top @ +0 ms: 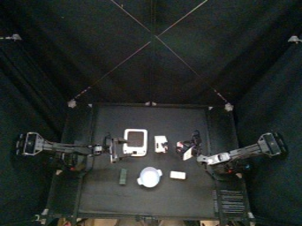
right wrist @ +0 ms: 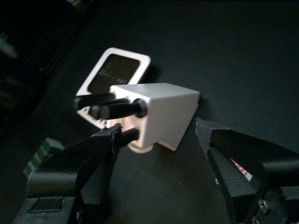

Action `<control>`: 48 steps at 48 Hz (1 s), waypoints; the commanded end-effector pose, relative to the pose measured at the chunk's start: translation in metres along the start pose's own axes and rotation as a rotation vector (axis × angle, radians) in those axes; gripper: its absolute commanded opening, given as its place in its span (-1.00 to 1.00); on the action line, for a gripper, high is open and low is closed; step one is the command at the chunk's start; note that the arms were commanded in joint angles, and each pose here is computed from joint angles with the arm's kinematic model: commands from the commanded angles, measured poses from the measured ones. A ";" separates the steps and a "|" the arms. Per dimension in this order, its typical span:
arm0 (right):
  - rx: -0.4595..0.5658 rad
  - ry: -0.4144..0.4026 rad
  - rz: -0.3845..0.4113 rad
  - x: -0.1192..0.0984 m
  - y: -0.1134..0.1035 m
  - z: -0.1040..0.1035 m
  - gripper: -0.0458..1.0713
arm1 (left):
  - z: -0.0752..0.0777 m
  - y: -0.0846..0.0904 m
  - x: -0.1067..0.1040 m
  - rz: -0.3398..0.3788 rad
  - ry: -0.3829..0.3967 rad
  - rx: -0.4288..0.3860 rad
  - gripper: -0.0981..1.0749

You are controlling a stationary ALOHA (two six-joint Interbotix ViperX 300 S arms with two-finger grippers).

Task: Grab white sushi roll

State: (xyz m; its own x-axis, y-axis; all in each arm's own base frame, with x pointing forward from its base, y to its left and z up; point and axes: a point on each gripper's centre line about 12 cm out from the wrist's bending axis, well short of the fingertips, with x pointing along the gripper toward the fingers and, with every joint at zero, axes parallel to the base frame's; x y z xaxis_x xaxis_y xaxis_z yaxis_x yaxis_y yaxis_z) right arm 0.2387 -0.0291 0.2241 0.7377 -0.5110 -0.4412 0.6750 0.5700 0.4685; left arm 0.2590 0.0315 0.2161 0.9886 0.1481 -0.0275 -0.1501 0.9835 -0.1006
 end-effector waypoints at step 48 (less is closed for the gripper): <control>-0.536 0.565 0.308 -0.028 0.029 -0.104 0.84 | 0.000 0.002 -0.001 0.009 -0.004 0.000 0.93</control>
State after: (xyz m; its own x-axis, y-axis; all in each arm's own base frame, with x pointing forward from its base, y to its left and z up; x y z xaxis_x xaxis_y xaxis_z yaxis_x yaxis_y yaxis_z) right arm 0.2341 0.0630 0.1684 0.6725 0.0193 -0.7398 0.2613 0.9291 0.2618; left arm 0.2555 0.0324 0.2114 0.9874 0.1526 -0.0413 -0.1560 0.9827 -0.0999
